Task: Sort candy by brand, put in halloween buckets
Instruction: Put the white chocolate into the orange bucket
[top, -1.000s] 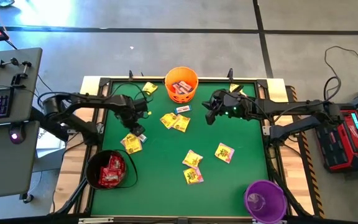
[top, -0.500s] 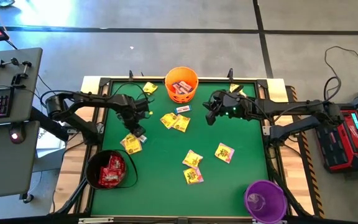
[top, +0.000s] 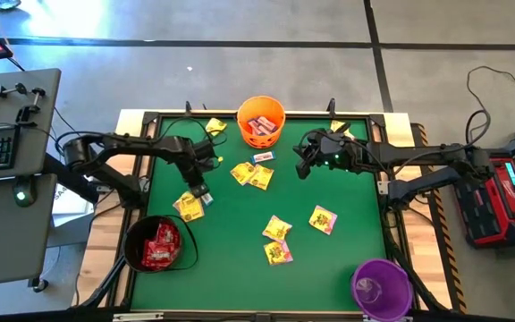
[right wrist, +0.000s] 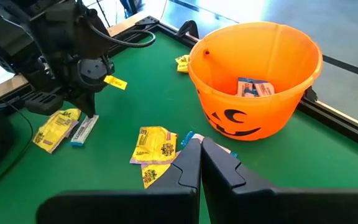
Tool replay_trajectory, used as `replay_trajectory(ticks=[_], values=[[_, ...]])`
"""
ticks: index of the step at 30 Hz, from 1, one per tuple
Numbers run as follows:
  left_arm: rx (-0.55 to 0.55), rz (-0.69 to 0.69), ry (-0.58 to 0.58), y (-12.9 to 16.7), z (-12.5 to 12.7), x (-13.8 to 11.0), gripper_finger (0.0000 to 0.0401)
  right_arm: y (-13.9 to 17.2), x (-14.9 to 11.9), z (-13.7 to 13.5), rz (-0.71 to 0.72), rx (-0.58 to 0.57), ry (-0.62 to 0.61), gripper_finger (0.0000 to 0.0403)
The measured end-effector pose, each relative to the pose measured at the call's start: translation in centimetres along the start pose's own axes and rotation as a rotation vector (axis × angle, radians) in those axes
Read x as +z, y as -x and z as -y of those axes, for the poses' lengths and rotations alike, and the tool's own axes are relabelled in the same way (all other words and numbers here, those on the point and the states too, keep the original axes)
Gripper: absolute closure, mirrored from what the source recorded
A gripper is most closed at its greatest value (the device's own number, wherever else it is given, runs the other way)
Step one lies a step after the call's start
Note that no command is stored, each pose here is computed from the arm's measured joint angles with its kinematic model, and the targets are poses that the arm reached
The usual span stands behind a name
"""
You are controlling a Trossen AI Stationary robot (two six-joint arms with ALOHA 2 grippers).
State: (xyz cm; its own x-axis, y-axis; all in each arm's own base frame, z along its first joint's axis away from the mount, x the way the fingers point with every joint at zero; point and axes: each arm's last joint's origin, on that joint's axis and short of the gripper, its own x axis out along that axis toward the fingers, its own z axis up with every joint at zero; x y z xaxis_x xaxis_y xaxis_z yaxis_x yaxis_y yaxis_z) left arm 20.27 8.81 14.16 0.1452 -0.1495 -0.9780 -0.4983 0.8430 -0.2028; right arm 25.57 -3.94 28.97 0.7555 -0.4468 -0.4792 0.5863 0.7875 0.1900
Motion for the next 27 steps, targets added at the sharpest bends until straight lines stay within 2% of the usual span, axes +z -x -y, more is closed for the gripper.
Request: replay_trajectory(ticks=[3, 12, 17, 21, 27], values=[[0.023, 0.062, -0.002, 1.3, 0.0, 0.5, 0.0401, 0.0, 0.0, 0.0, 0.0, 0.0, 0.0, 0.0402], [-0.022, 0.223, -0.018, 5.1, -0.2, 1.5, 0.0401, 0.0, 0.0, 0.0, 0.002, -0.003, 0.004, 0.0402], [-0.042, 0.332, -0.041, 6.8, 0.1, 2.1, 0.0401, -0.3, 0.2, 0.2, -0.016, 0.034, -0.125, 0.0399], [-0.055, 0.432, -0.042, 8.1, 0.5, 3.1, 0.0401, -1.2, 0.4, 0.1, -0.032, 0.126, -0.234, 0.0371], [-0.04, 0.592, -0.07, 10.1, 1.1, 4.7, 0.0401, -3.8, 1.0, -0.4, -0.03, 0.274, -0.412, 0.0295]])
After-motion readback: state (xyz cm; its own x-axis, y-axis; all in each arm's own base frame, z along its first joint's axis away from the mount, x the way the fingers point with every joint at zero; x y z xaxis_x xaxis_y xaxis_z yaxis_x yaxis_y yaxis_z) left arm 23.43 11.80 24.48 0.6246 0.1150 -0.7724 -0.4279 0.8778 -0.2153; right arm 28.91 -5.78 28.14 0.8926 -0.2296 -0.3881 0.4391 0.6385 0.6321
